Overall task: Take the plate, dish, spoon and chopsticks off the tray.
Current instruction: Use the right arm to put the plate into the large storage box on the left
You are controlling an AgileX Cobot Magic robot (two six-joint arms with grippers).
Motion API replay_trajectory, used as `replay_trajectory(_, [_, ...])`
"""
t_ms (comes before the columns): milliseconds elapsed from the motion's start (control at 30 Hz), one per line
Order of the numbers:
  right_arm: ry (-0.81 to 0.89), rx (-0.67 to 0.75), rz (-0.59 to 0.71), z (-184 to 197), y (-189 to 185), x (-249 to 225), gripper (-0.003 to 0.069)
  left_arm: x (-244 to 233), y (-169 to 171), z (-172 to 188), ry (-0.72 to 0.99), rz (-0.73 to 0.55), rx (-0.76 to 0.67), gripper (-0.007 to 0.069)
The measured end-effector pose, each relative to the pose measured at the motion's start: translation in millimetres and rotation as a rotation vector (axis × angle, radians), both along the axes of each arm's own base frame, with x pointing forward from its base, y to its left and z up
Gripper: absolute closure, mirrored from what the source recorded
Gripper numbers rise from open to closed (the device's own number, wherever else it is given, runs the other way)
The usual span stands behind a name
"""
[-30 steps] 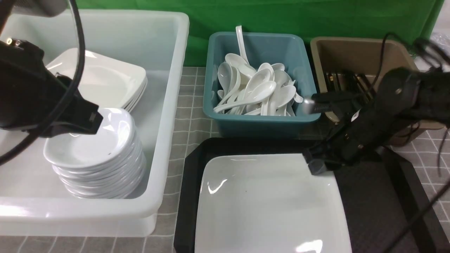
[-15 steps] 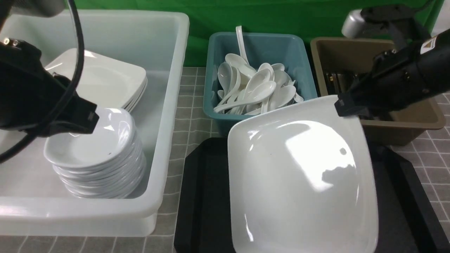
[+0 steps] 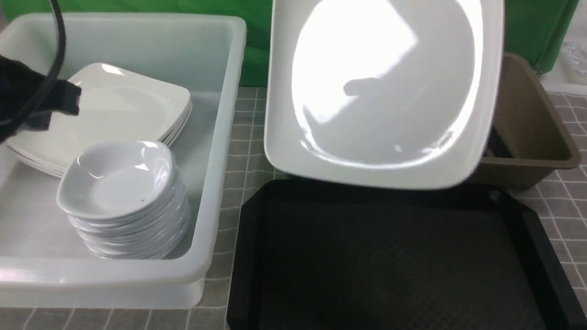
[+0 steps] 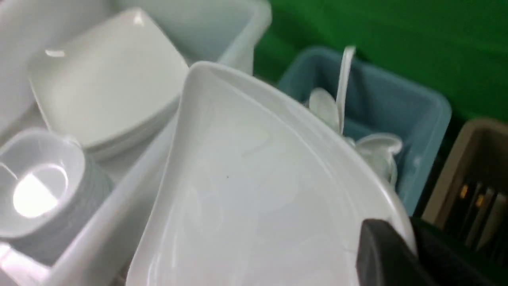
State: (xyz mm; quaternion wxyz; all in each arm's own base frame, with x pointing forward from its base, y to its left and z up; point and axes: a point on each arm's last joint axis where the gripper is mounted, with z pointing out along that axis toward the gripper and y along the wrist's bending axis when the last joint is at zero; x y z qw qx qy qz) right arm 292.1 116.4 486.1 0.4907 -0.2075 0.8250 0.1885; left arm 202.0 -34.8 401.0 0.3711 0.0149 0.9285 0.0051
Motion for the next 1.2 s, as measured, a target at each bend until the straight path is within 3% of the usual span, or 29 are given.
replay_trajectory(167, [-0.035, 0.162, 0.051, 5.7, 31.2, 39.3, 0.0595, 7.1, 31.0, 3.4, -0.056, 0.155, -0.068, 0.0621])
replay_trajectory(467, [-0.039, 0.374, 0.128, -34.9, 123.9, 103.8, 0.0595, 6.2, 78.2, 7.8, -0.126, 0.307, -0.241, 0.0621])
replay_trajectory(767, [-0.069, 0.499, 0.114, -103.2, 214.5, 127.0, 0.0595, 6.7, 81.0, 10.3, -0.155, 0.299, -0.288, 0.0621])
replay_trajectory(1033, [-0.117, 0.546, 0.077, -151.8, 259.5, 127.9, 0.0595, 6.2, 80.7, 9.6, -0.146, 0.296, -0.287, 0.0621])
replay_trajectory(1200, [-0.120, 0.546, 0.062, -170.1, 268.8, 130.3, 0.0595, 5.4, 80.2, 8.6, -0.131, 0.294, -0.288, 0.0621])
